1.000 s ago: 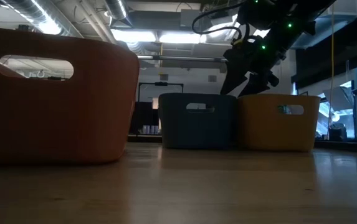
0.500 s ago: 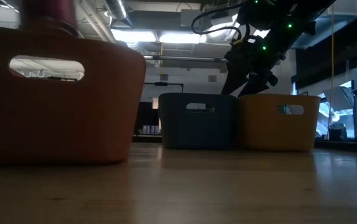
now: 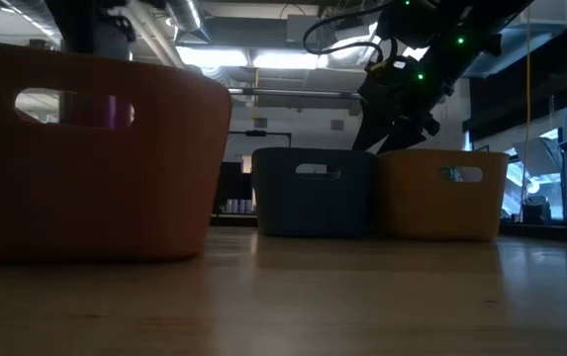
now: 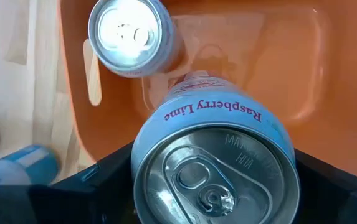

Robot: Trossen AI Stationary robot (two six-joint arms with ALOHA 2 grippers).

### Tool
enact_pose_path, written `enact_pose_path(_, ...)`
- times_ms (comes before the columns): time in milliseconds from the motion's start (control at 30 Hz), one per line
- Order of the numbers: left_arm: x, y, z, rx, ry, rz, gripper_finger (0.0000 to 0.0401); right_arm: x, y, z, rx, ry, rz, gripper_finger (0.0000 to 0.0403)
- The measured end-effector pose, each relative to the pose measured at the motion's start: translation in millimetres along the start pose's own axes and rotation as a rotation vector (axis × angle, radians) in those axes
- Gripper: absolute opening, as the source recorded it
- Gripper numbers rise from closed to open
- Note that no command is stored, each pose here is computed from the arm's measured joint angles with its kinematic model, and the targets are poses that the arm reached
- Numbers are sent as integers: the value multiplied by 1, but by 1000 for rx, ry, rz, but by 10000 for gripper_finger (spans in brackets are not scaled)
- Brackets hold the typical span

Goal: Sort soda cans
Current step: Put the pink-white soda can into the orange bin

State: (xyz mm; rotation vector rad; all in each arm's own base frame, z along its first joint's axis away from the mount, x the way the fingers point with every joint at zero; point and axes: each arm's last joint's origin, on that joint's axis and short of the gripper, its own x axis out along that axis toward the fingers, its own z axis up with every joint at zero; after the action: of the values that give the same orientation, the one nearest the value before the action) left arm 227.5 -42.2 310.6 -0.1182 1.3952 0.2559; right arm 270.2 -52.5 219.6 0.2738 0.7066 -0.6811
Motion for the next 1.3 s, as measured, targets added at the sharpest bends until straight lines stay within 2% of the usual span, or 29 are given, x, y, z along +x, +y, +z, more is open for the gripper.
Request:
enact_pose_path(367, 51, 20, -3, -61, 81, 40, 293, 0, 1, 0, 1, 2, 14, 358)
enact_pose_path(700, 82, 33, -5, -69, 74, 42, 293, 0, 1, 0, -1, 3, 13, 358)
enact_pose_path(867, 90, 34, -8, -59, 83, 45, 295, 0, 1, 0, -1, 3, 12, 358)
enact_pose_path(1100, 93, 34, -10, -51, 83, 54, 335, 0, 0, 0, -2, -3, -8, 358)
enact_pose_path(1300, 89, 34, -8, -29, 83, 53, 342, 0, 0, 0, -2, -4, -8, 358)
